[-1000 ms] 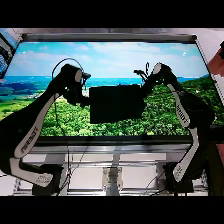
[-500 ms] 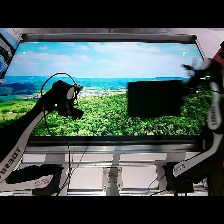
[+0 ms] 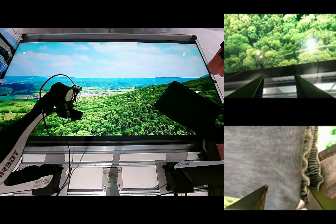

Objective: Fold the clothes and pants, and hang the long-sleeved shirts on hangers.

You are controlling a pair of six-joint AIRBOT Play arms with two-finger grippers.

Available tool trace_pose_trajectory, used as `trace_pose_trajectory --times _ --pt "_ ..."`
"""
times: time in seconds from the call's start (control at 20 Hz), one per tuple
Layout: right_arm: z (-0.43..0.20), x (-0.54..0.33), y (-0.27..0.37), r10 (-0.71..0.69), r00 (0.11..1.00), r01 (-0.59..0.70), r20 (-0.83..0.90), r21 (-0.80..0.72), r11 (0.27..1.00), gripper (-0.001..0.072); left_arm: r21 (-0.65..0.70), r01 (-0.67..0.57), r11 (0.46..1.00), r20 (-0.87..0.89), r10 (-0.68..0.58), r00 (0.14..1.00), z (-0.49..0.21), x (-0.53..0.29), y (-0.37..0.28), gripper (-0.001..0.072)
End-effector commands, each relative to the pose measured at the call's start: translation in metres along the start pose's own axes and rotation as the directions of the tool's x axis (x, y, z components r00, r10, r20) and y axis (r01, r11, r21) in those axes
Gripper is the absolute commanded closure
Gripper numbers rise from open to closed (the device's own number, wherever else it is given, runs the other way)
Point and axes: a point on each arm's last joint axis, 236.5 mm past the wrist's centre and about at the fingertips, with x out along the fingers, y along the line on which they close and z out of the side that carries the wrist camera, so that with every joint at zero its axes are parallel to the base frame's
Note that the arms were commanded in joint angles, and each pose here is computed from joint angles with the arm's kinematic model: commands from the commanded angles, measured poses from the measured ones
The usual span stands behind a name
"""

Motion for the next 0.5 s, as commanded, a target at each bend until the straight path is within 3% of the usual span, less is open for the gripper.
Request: trace_pose_trajectory --times 0.0,0.1,0.15,0.35,0.45 --pt "0.008 -0.032 0.023 0.126 0.985 -0.129 0.122 0.016 0.992 0.0166 0.0 0.0 1.0 0.0 0.0 1.0 0.0 0.0 0.0 0.0308" --pt "0.006 -0.047 0.066 0.163 0.975 -0.153 0.152 -0.075 0.985 0.0176 0.0 0.0 1.0 0.0 0.0 1.0 0.0 0.0 0.0 0.0308" --pt "0.001 -0.051 0.091 0.167 0.974 -0.145 0.153 -0.143 0.979 0.024 0.0 0.0 1.0 0.0 0.0 1.0 0.0 0.0 0.0 0.0308" --pt "-0.05 -0.048 0.201 0.169 0.983 -0.111 0.076 -0.489 0.865 0.0686 0.0 0.0 1.0 0.0 0.0 1.0 0.0 0.0 0.0 0.0308" --pt "-0.087 -0.033 0.241 0.133 0.991 -0.11 -0.009 -0.613 0.783 0.0685 0.0 0.0 1.0 0.0 0.0 1.0 0.0 0.0 0.0 0.0308"
